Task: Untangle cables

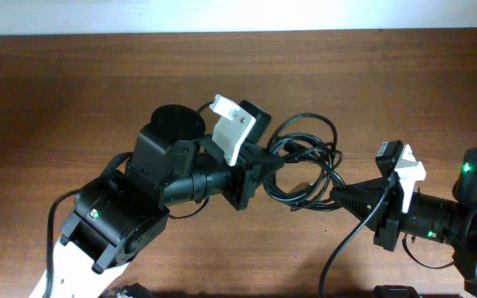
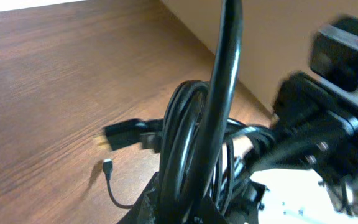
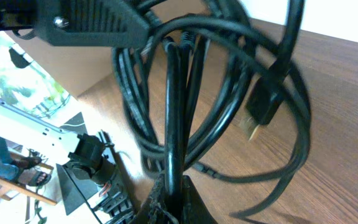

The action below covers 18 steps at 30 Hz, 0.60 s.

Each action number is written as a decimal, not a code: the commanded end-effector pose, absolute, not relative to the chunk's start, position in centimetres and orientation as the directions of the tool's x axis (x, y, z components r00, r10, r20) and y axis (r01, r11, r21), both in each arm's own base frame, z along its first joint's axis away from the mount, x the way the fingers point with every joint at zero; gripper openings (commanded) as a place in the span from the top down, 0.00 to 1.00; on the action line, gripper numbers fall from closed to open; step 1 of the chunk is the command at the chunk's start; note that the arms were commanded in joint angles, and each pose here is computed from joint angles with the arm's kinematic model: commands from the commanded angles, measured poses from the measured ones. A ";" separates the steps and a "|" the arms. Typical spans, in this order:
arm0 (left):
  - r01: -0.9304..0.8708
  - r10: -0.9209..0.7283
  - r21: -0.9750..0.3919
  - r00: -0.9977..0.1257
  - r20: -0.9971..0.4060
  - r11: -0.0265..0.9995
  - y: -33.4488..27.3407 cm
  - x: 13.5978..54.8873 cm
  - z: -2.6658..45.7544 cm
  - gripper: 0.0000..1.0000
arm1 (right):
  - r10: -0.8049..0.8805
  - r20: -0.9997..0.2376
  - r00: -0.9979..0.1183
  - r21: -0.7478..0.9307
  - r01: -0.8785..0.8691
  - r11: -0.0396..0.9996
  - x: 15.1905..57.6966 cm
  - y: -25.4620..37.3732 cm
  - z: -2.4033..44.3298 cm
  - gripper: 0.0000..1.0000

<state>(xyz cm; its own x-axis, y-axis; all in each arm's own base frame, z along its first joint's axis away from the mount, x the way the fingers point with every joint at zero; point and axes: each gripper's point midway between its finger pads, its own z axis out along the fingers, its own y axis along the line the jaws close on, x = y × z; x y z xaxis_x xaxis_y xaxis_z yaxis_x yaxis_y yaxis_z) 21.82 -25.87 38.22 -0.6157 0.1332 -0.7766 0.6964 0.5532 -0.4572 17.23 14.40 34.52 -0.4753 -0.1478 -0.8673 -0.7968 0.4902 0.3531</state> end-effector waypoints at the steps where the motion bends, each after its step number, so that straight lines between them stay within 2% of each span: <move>1: 0.500 -0.071 -0.553 -0.695 -0.715 0.666 -24.3 24.1 39.1 1.00 | -0.131 -0.873 -0.469 0.370 -0.813 0.449 16.6 14.8 35.2 0.96; 10: 0.284 -0.261 -0.702 -0.786 -0.561 0.653 -23.7 24.7 38.9 1.00 | -0.128 -0.872 -0.473 0.375 -0.812 0.448 16.5 14.8 35.2 0.96; 13: 0.267 -0.276 -0.714 -0.791 -0.545 0.647 -23.7 24.7 38.9 1.00 | -0.115 -0.858 -0.500 0.401 -0.793 0.459 16.6 14.7 35.1 0.96; 16: 0.267 -0.277 -0.715 -0.791 -0.546 0.646 -23.7 24.7 38.9 1.00 | -0.078 -0.813 -0.578 0.445 -0.701 0.557 18.0 13.8 34.3 0.96; 18: 0.187 -0.351 -0.742 -0.790 -0.503 0.643 -23.2 25.3 38.8 1.00 | -0.014 -0.771 -0.637 0.490 -0.607 0.626 19.1 13.0 33.9 0.96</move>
